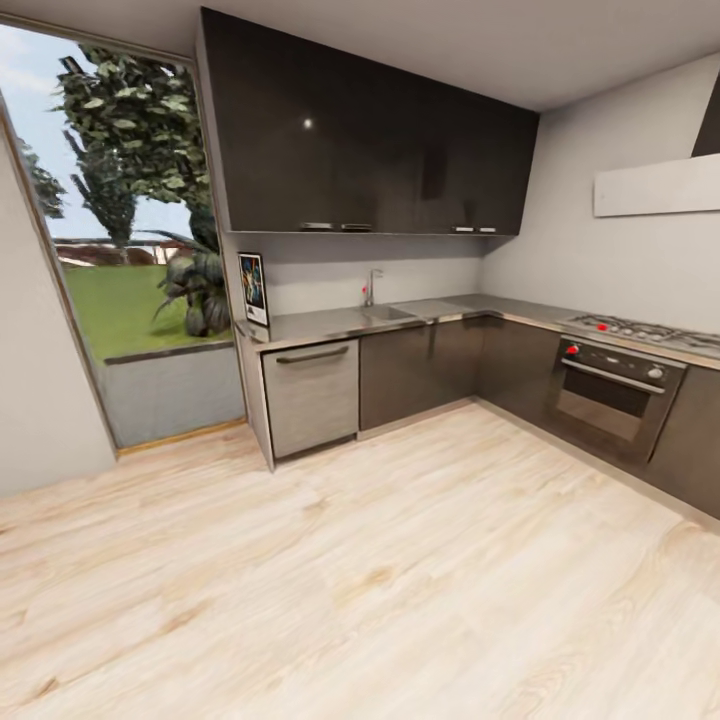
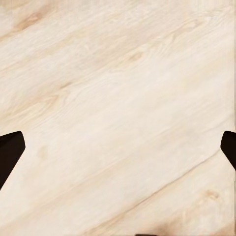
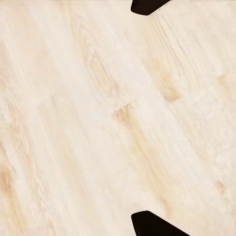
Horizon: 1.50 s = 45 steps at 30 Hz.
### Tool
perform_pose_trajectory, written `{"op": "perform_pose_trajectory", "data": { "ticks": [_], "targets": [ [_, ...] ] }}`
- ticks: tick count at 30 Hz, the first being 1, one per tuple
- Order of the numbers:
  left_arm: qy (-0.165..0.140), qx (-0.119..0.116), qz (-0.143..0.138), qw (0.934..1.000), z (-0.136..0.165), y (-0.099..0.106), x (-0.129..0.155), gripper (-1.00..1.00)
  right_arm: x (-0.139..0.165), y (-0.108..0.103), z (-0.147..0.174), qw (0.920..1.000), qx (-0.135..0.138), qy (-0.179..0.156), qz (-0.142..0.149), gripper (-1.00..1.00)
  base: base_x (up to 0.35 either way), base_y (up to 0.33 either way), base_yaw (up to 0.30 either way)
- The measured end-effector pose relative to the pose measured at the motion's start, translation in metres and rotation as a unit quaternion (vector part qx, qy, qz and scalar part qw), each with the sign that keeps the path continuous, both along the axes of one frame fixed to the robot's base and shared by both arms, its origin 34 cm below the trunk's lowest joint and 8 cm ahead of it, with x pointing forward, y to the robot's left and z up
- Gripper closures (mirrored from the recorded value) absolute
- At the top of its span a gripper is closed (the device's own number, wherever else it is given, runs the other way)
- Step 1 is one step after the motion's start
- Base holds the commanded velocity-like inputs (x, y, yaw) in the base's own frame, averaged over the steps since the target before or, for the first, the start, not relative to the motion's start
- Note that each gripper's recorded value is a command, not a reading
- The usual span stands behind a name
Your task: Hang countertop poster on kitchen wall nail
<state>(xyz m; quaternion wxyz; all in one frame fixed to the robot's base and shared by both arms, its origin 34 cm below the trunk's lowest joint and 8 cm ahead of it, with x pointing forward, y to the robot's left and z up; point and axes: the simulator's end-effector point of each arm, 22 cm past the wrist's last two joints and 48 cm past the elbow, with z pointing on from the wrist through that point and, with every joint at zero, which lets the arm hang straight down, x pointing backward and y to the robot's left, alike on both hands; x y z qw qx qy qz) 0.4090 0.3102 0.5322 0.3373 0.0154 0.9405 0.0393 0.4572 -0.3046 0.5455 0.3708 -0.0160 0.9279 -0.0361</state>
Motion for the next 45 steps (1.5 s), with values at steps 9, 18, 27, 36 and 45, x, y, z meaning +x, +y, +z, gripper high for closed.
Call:
{"op": "perform_pose_trajectory", "data": {
  "ticks": [9, 18, 27, 36, 45],
  "targets": [
    [0.000, 0.000, 0.000, 1.0000, 0.0000, 0.0001, 0.0000, -1.00, 0.0002, 0.0005, 0.0000, 1.0000, 0.000, 0.000, 0.000, -1.00, 0.333, -0.130, 0.000],
    [0.000, 0.000, 0.000, 1.0000, 0.0000, 0.0000, 0.0000, -1.00, 0.0002, 0.0009, 0.0000, 1.0000, 0.001, 0.000, 0.000, -1.00, 0.333, -0.130, 0.000],
    [0.000, 0.000, 0.000, 1.0000, 0.0000, 0.0002, 0.0000, -1.00, 0.0002, 0.0010, 0.0000, 1.0000, 0.001, 0.000, 0.000, -1.00, 0.333, -0.130, 0.020],
    [0.000, 0.000, 0.000, 1.0000, 0.0000, 0.0000, -0.0001, -1.00, 0.0000, 0.0011, -0.0001, 1.0000, 0.001, 0.000, 0.000, -1.00, 0.333, -0.130, 0.249],
    [0.000, 0.000, 0.000, 1.0000, 0.0000, 0.0002, -0.0001, -1.00, 0.0001, 0.0011, -0.0001, 1.0000, 0.000, 0.000, 0.001, -1.00, 0.333, -0.116, 0.287]
  ]
}}
